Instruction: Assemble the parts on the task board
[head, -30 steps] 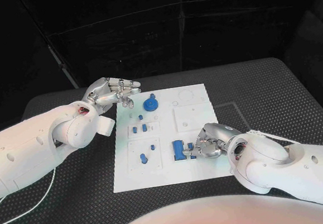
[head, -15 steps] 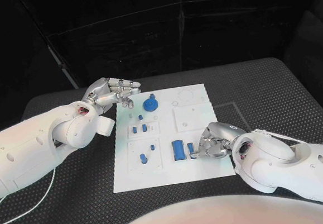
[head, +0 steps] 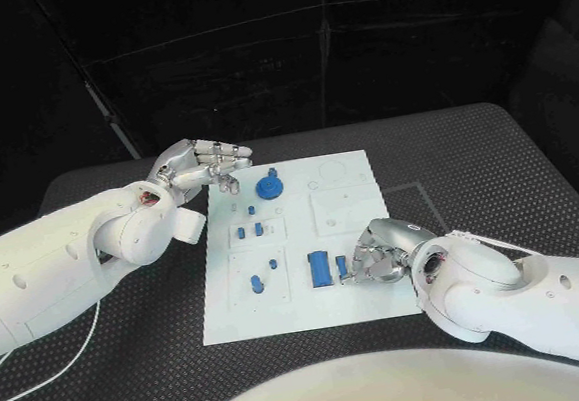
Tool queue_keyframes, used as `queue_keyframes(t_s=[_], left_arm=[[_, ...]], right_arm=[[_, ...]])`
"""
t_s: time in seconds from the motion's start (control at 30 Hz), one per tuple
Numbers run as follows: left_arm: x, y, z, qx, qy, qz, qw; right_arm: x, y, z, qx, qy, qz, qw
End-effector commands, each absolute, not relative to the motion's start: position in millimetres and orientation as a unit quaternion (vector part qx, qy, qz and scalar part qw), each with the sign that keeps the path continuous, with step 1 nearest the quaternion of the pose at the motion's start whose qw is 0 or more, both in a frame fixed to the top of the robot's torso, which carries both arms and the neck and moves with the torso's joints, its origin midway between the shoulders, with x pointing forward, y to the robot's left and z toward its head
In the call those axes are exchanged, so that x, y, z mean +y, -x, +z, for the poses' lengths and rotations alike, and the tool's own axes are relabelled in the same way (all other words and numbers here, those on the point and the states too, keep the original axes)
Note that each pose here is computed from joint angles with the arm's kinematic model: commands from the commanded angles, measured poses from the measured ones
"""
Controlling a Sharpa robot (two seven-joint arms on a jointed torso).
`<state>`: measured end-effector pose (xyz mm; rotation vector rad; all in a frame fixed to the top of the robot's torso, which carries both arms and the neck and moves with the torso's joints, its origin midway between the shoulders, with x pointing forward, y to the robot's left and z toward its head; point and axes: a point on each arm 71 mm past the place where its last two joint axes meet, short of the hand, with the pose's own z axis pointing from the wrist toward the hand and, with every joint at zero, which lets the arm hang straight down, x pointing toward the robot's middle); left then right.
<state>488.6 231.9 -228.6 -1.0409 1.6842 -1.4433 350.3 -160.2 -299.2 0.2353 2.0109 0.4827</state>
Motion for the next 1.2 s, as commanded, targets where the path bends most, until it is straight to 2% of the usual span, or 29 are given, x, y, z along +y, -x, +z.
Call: queue_keyframes(t_s=[0.03, 0.43, 0.63, 0.73, 0.93, 1.07, 1.2], left_arm=[[230.4, -488.6, -227.4, 0.646, 0.398, -0.559, 0.335], [230.9, -488.4, -227.4, 0.646, 0.398, -0.559, 0.335], [231.8, -488.4, -227.5, 0.646, 0.398, -0.558, 0.335], [232.1, -488.5, -227.6, 0.646, 0.399, -0.558, 0.336], [233.9, -489.7, -227.6, 0.641, 0.399, -0.559, 0.343], [235.9, -491.8, -228.1, 0.627, 0.408, -0.564, 0.349], [238.6, -494.7, -227.9, 0.606, 0.421, -0.571, 0.36]], right_arm=[[-160.3, -351.2, -299.8, 0.834, -0.094, 0.198, 0.506], [-160.6, -350.6, -298.9, 0.833, -0.094, 0.197, 0.508], [-161.4, -350.0, -293.3, 0.816, -0.106, 0.223, 0.523], [-163.7, -350.2, -289.3, 0.798, -0.124, 0.257, 0.531], [-170.6, -357.3, -281.0, 0.751, -0.176, 0.364, 0.521], [-183.2, -385.0, -272.8, 0.711, -0.257, 0.438, 0.486], [-195.2, -412.1, -264.4, 0.673, -0.312, 0.486, 0.463]])
